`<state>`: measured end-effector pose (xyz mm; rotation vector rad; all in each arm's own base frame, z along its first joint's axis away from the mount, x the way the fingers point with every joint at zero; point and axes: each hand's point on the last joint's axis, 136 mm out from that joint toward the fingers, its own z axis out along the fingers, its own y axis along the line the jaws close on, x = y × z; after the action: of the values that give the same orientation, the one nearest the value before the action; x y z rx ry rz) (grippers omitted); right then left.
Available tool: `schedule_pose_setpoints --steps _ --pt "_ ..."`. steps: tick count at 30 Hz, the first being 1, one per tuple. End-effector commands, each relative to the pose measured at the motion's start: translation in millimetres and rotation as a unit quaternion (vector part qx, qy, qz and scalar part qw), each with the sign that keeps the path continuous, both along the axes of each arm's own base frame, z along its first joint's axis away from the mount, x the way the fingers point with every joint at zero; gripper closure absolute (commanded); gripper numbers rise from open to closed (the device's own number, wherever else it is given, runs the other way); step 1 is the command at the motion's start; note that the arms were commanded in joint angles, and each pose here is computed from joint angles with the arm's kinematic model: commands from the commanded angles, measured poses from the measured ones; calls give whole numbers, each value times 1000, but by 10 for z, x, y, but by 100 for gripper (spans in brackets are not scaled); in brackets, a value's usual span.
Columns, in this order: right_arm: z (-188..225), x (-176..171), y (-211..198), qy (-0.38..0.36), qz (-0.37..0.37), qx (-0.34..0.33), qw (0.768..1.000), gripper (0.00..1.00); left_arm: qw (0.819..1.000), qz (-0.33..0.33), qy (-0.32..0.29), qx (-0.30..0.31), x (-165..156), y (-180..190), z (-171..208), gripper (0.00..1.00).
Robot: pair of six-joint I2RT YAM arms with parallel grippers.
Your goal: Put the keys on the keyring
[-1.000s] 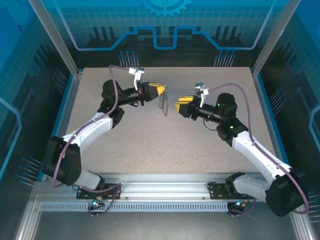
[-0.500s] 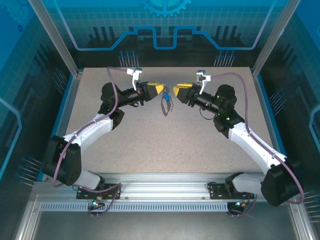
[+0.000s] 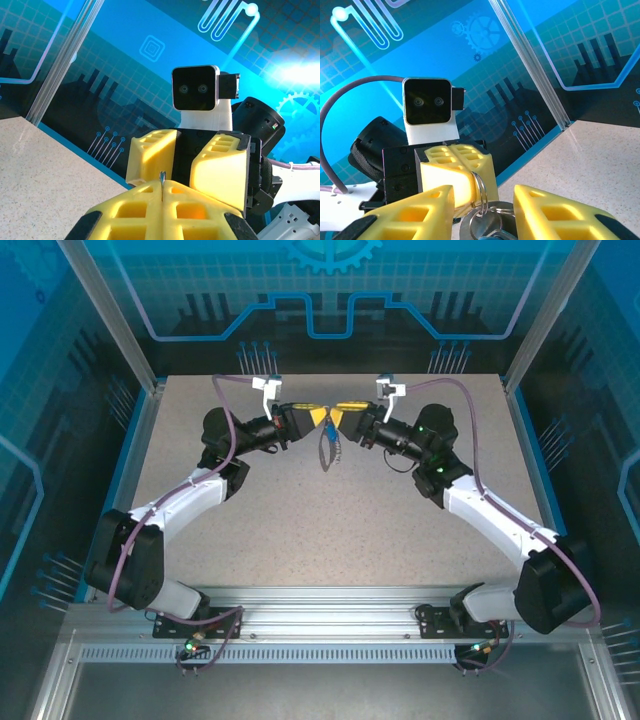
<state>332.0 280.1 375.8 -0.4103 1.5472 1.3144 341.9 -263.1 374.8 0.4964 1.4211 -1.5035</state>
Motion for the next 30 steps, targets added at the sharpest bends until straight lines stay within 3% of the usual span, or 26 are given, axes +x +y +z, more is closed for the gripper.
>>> schedule_pose_setpoints --steps 1,16,22,28,30 --pt "178 -17 60 -24 8 15 1000 64 1000 3 -21 -14 -17 0 78 100" --pt "153 -22 129 -25 21 11 999 83 1000 -2 -17 -12 -23 -11 38 100" --pt "161 -35 133 -28 25 5 999 100 1000 -5 -16 -12 -32 -13 20 100" --pt "174 -36 95 -34 29 -15 999 100 1000 -14 -22 -7 -59 -6 42 100" --pt "171 -35 76 -34 39 -28 998 100 1000 -12 -24 -3 -44 27 65 86"
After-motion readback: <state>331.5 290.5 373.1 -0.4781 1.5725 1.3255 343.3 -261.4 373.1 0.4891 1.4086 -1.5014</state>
